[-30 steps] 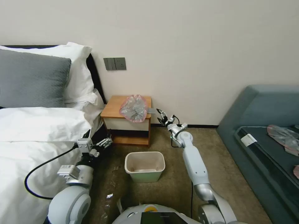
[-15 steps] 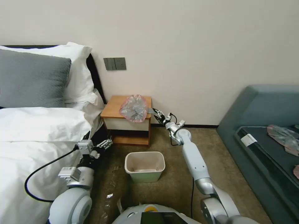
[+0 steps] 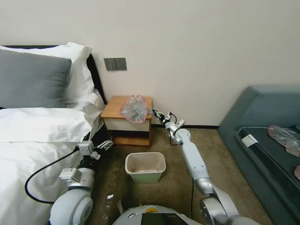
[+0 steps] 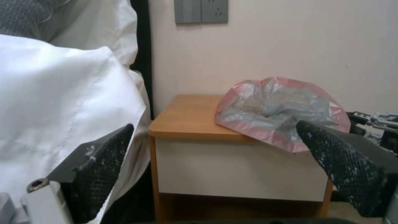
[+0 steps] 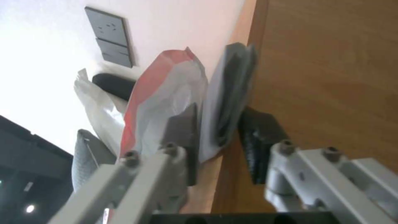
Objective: Pick up the garbage bag from the table and place it over the trash can.
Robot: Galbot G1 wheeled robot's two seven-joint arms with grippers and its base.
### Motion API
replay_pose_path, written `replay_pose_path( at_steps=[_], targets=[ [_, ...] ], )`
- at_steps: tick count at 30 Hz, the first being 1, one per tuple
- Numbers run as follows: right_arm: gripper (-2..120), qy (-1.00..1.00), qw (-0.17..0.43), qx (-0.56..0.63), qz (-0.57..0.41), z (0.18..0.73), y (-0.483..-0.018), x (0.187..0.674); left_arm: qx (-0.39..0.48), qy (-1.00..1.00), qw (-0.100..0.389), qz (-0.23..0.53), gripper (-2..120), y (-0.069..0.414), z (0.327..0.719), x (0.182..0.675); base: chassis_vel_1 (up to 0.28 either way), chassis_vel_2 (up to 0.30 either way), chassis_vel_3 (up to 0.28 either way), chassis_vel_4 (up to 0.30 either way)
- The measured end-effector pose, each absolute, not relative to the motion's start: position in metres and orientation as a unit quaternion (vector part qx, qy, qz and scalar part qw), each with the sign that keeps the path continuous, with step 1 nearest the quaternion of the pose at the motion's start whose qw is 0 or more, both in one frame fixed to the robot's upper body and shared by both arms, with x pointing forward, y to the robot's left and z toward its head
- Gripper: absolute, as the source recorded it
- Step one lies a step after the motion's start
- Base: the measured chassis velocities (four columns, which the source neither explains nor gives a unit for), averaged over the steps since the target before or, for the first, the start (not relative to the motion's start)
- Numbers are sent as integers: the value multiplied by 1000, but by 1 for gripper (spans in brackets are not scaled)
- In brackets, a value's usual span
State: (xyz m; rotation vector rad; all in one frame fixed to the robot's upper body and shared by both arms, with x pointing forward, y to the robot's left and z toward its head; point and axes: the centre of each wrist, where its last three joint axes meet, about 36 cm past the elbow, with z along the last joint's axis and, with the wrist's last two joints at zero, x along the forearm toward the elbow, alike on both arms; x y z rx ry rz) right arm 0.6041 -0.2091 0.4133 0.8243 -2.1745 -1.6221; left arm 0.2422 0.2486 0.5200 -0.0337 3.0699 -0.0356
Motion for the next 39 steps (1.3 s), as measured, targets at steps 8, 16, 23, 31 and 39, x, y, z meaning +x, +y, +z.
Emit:
replay_pose_path(
  at_steps=[8,16,23,31,39],
  targets=[
    [0,-765,141,288,-558,423,-207,590,-12,999,37,-6,100,248,516,241,0,0,0,0],
    [0,-774,145,296,-540,425,-204,527,-10,999,37,-11,100,244,510,244,0,0,0,0],
    [0,-767,166,310,-537,420,-189,461,-9,999,39,-12,100,243,508,245,0,0,0,0],
    [0,-757,200,324,-530,413,-175,382,-5,999,43,-10,100,242,507,245,0,0,0,0],
    [0,-767,239,310,-508,392,-173,334,-4,999,48,-4,100,241,502,247,0,0,0,0]
  ],
)
